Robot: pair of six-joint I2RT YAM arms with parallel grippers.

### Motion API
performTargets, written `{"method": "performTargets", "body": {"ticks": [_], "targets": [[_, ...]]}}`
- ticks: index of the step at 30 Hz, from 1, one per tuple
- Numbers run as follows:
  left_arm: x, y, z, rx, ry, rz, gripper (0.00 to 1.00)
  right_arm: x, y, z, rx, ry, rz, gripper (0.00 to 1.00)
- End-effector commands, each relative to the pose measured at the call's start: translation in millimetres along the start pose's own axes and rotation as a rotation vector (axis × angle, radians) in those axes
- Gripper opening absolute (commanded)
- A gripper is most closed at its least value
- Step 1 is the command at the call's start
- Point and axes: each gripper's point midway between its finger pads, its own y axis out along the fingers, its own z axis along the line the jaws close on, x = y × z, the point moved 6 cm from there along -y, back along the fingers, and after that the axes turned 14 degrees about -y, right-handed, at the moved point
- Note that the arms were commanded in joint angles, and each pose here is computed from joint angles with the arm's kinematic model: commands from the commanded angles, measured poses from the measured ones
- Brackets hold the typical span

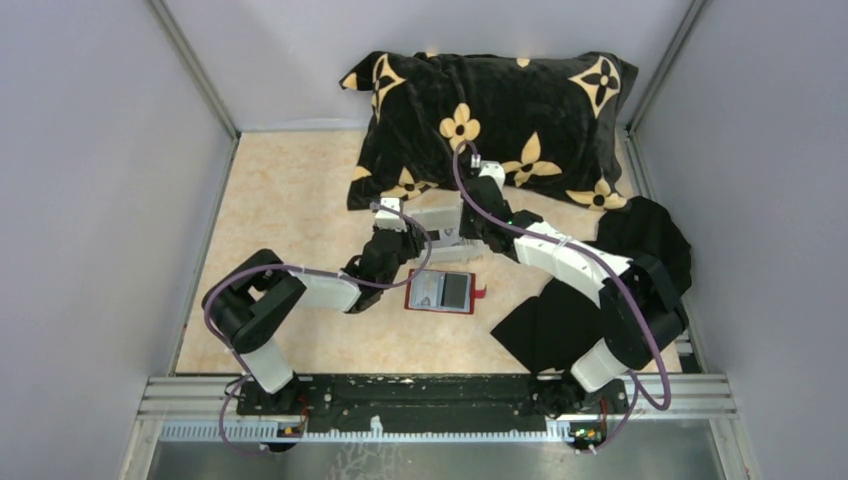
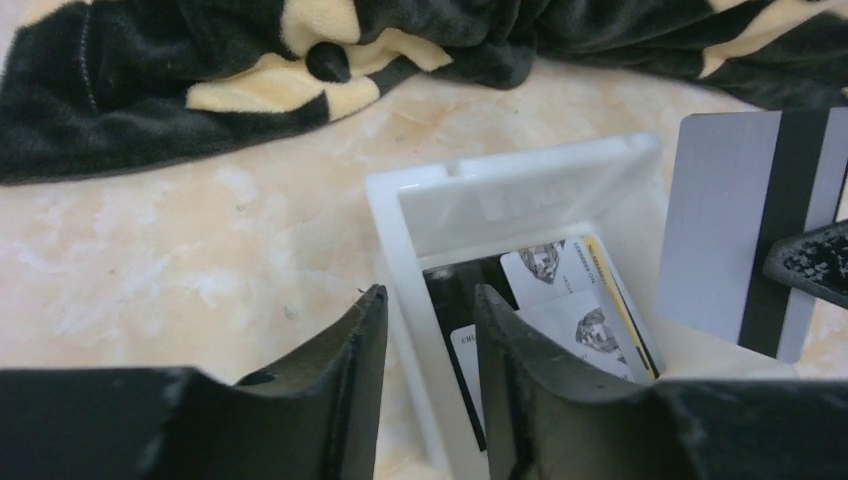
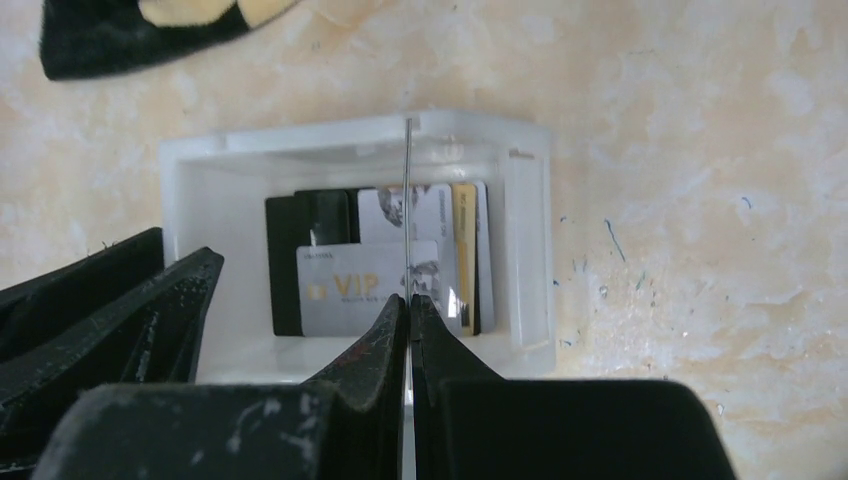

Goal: Put the credit cards into the card holder
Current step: Pick up the credit card from the storage box.

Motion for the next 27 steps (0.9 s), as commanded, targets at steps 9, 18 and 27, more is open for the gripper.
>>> {"method": "performTargets", "body": {"ticks": [9, 18, 27], "targets": [[51, 3, -30, -0.078, -0.085, -0.060, 0.65, 40, -23, -1, 0.104, 0.093, -0.169, 0.00], [70, -4, -31, -0.345, -0.238, 0.066, 0.73, 35, -44, -12, 0.269, 0.233, -0.168, 0.00], [62, -12, -53, -0.595, -0.274, 0.260, 0.73, 19, -67, -5, 0.529, 0.309, -0.150, 0.00]]}}
